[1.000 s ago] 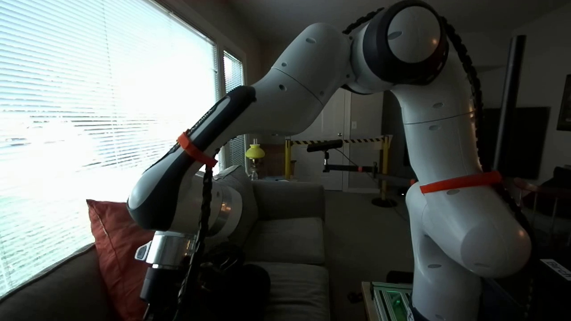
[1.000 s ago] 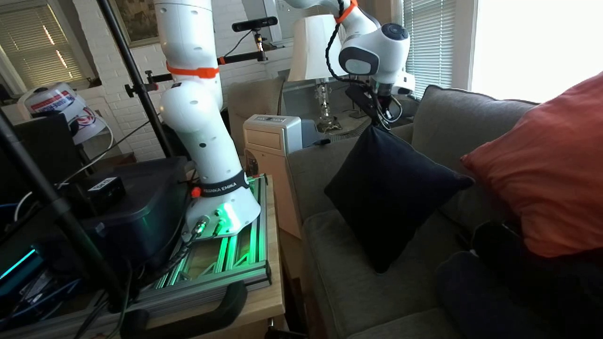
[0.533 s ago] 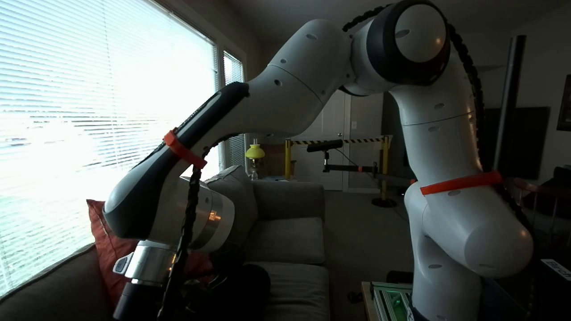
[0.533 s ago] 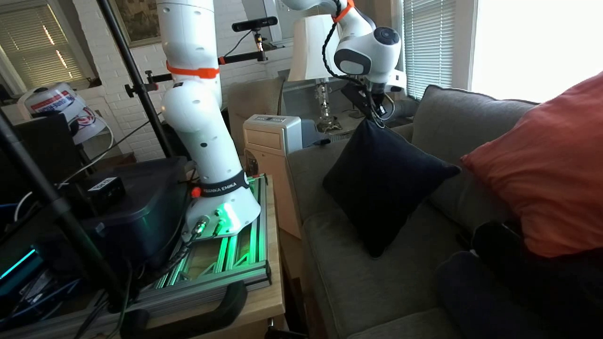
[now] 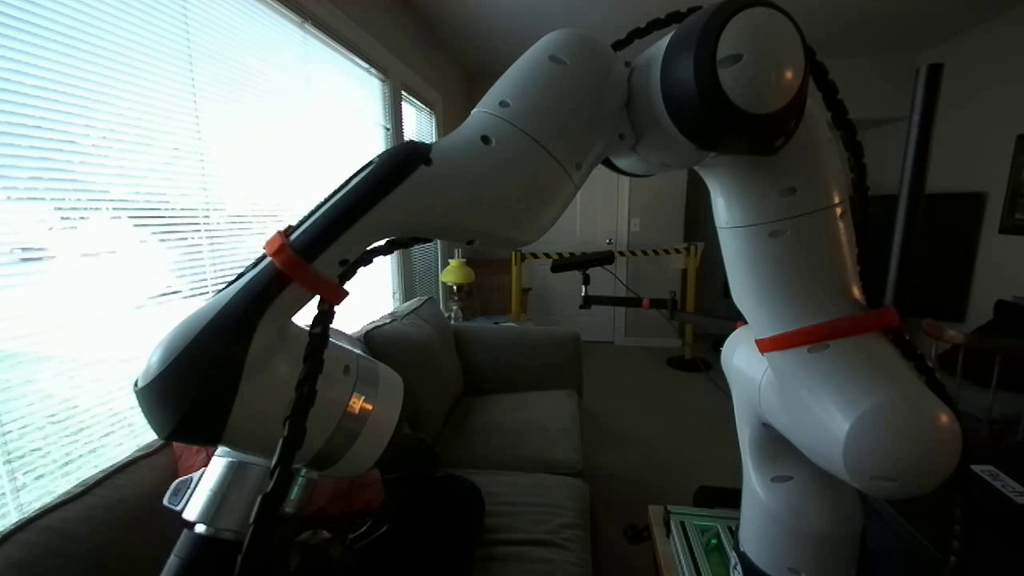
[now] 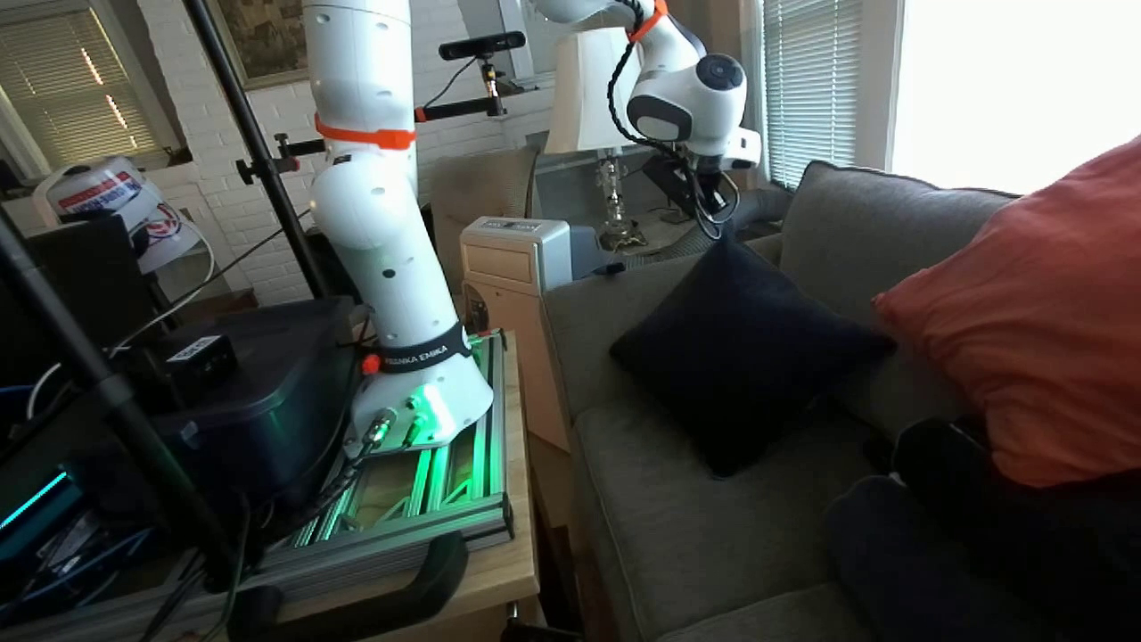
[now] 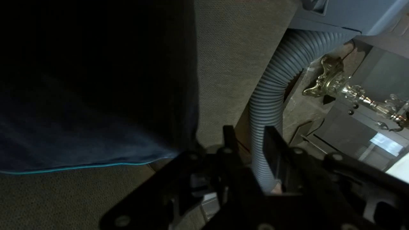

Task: Move the blue and orange pillow to the left

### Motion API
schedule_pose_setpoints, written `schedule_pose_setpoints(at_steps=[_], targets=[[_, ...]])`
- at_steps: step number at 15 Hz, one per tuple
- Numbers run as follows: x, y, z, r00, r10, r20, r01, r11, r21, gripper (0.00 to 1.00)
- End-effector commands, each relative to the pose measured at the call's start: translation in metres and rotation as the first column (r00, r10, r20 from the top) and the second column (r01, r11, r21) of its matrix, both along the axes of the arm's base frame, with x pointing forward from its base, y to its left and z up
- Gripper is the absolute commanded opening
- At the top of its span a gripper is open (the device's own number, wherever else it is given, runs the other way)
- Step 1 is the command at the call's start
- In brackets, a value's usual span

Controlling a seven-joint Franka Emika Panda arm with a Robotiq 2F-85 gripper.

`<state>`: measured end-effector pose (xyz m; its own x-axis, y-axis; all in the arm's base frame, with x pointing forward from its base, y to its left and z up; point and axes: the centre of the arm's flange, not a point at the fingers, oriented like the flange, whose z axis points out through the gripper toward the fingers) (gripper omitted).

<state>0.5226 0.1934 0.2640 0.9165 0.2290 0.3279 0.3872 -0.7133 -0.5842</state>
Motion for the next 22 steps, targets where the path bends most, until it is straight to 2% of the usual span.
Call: schedule_pose_setpoints(at_steps=[1, 4, 6, 9, 13, 14, 17, 19, 22], targets=[[0.004, 0.011, 0.0, 0.999, -0.029, 0.039, 0.029, 1.0, 0.011, 0.6], [0.009, 0.005, 0.01, 0.997, -0.064, 0.046, 0.064, 0.998, 0.011, 0.84], [0.016, -0.016, 0.016, 0.991, -0.112, 0.078, 0.115, 0.993, -0.03, 0.98], [0.028, -0.073, 0.019, 0.96, -0.213, 0.183, 0.242, 0.958, -0.154, 1.0], [0.045, -0.139, 0.011, 0.893, -0.367, 0.261, 0.43, 0.866, -0.256, 1.0], [0.048, -0.152, 0.007, 0.874, -0.389, 0.293, 0.464, 0.846, -0.262, 0.99], [0.059, -0.18, -0.004, 0.842, -0.411, 0.349, 0.519, 0.793, -0.319, 1.0], [0.066, -0.192, -0.012, 0.814, -0.426, 0.394, 0.566, 0.733, -0.377, 1.0], [0.072, -0.206, -0.03, 0.791, -0.44, 0.424, 0.608, 0.642, -0.467, 1.0]])
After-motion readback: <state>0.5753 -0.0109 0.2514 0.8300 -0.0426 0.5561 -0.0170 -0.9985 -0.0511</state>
